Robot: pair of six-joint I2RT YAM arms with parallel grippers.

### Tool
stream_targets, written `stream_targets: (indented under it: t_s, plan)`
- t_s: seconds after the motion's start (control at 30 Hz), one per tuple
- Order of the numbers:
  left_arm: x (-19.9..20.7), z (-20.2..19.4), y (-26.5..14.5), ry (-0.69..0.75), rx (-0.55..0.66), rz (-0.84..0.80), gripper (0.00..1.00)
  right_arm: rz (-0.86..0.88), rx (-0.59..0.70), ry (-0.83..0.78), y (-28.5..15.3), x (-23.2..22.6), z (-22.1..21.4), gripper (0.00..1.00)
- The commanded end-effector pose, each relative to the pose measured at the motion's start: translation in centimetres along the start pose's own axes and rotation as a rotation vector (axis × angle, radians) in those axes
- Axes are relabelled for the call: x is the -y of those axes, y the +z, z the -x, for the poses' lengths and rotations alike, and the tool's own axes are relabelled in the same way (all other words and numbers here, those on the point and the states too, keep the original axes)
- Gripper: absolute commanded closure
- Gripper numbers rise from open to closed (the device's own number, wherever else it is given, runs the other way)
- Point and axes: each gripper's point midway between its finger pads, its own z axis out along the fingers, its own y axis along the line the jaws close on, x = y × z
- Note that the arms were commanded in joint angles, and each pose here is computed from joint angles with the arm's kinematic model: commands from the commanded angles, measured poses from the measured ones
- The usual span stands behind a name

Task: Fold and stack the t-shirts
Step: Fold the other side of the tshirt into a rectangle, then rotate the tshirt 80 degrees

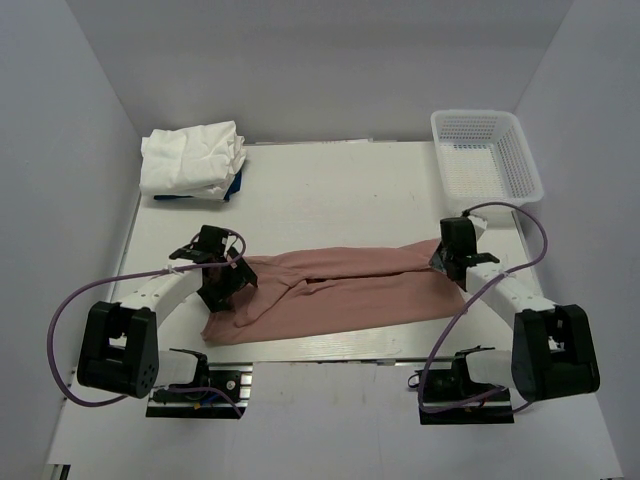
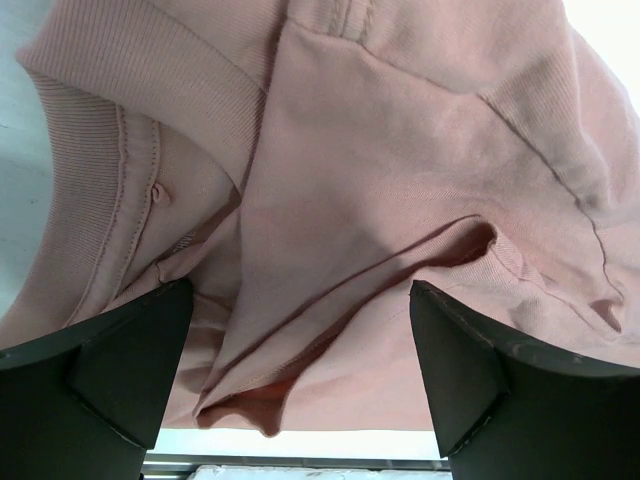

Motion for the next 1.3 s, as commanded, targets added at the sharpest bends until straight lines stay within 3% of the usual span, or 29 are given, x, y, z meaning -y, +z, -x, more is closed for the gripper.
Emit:
stream_targets:
  t_s: [0.0,0.07,0.13,0.17,0.2,0.3,0.47,0.5,0.6,0.87,0.97,1.07,1.17,1.2,1.23,1.27]
  plan:
    - [-2.0,-0.9,0.4,0.005,-0.023,0.086,0.0,-0.033,-0.024,0.024,0.9,1.1,-0.8,0.8]
    - [-2.3,-0.9,-0.1,0.005,-0.022,0.101,0.0,-0.083,-0.048,0.059,1.0,2.1,-1.0,0.67]
    - [-2.4,-0.7,-0.4,0.006,-0.016,0.107,0.0,-0.087,-0.043,0.077,0.5,2.4,-0.5,0.67]
    - [-2.2,-0.6,-0.8,0.006,-0.012,0.103,0.0,-0.093,-0.04,0.081,0.2,2.4,-0.2,0.62]
    - [-2.0,-0.2,-1.2,0.006,0.004,0.101,0.0,-0.081,-0.007,0.096,-0.5,2.3,1.1,0.46]
    - [-1.6,0.6,-2.3,0.007,0.024,0.106,0.0,-0.067,0.03,0.088,-2.1,2.0,3.1,0.1]
    - [0.7,2.8,-4.5,0.014,0.081,0.056,0.0,0.193,0.05,-0.008,-4.3,-3.0,5.4,0.1]
    - [1.1,3.1,-4.8,0.014,0.09,0.046,0.0,0.341,0.024,-0.02,-5.1,-5.6,5.0,0.1]
    - [2.4,3.7,-4.7,0.014,0.091,0.004,0.0,0.49,-0.027,-0.07,-4.9,-8.3,3.4,0.1]
    - [4.7,3.1,0.9,0.055,-0.015,-0.043,0.0,0.448,-0.249,-0.096,0.2,-8.3,-2.4,0.1]
    - [5.5,3.9,4.2,0.11,-0.064,-0.005,0.0,0.444,-0.352,-0.049,0.2,-7.4,-6.0,0.1]
    - [8.2,7.1,5.7,0.16,-0.041,0.005,0.0,0.482,-0.434,-0.038,-1.5,-7.3,-9.3,0.1]
    - [12.4,9.6,8.7,0.206,-0.059,-0.032,0.0,0.465,-0.532,-0.078,-3.8,-6.2,-12.9,0.1]
    - [16.5,12.1,8.3,0.23,-0.01,-0.112,0.0,0.452,-0.569,-0.09,-5.0,-5.5,-13.9,0.1]
    - [16.8,10.9,11.4,0.239,-0.087,-0.085,0.0,0.456,-0.613,-0.13,-6.6,-5.0,-15.4,0.1]
    - [21.2,13.8,10.8,0.254,-0.02,-0.154,0.0,0.44,-0.656,-0.14,-8.1,-4.1,-16.4,0.1]
